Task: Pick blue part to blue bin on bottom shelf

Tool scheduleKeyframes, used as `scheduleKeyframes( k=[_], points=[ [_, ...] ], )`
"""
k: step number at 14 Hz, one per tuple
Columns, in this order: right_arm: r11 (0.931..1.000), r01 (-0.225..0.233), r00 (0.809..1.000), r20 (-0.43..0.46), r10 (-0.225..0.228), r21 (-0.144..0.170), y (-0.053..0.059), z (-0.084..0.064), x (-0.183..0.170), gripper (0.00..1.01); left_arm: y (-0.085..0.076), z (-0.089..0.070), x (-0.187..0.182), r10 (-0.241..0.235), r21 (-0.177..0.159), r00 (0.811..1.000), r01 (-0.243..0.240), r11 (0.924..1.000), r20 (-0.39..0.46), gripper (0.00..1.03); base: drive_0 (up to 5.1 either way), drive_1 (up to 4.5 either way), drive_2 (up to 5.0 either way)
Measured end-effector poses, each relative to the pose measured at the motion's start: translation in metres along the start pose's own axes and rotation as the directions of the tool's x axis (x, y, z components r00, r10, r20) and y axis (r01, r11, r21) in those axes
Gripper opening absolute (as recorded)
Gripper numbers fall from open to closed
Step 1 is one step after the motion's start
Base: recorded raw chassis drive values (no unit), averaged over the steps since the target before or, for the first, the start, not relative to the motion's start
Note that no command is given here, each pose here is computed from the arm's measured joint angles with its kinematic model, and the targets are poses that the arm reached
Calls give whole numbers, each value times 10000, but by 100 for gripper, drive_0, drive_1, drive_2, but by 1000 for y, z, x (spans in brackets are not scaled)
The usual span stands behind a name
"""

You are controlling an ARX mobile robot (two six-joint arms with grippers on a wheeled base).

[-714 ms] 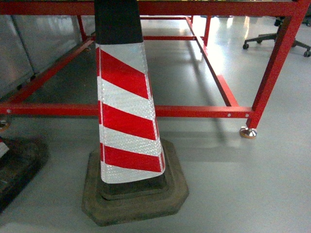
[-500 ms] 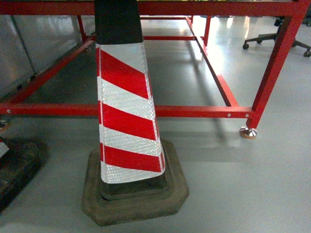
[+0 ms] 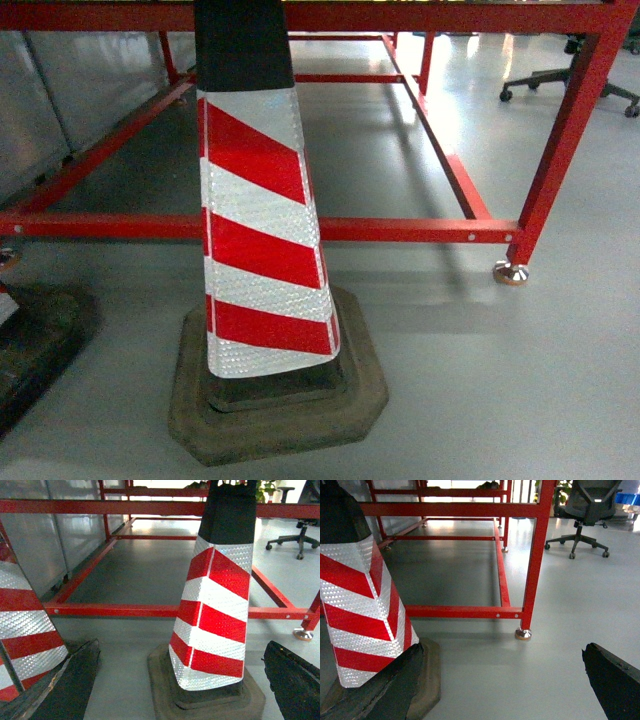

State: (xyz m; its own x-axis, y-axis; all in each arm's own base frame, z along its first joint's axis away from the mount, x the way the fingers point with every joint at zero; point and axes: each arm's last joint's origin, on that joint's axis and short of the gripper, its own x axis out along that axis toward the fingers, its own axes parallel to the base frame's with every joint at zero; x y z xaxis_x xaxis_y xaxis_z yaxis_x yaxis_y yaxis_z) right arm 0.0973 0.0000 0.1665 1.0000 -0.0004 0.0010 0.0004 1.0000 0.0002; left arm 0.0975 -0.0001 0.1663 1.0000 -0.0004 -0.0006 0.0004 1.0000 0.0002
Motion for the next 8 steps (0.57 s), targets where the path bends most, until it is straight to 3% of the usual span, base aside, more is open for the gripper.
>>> scheduleKeyframes(
  k=[8],
  points=[
    [10000,4,10000,-19,-4,0,0,0,0,98,0,0,0,0,0,10000,0,10000,-34,98,0,0,0]
  ],
)
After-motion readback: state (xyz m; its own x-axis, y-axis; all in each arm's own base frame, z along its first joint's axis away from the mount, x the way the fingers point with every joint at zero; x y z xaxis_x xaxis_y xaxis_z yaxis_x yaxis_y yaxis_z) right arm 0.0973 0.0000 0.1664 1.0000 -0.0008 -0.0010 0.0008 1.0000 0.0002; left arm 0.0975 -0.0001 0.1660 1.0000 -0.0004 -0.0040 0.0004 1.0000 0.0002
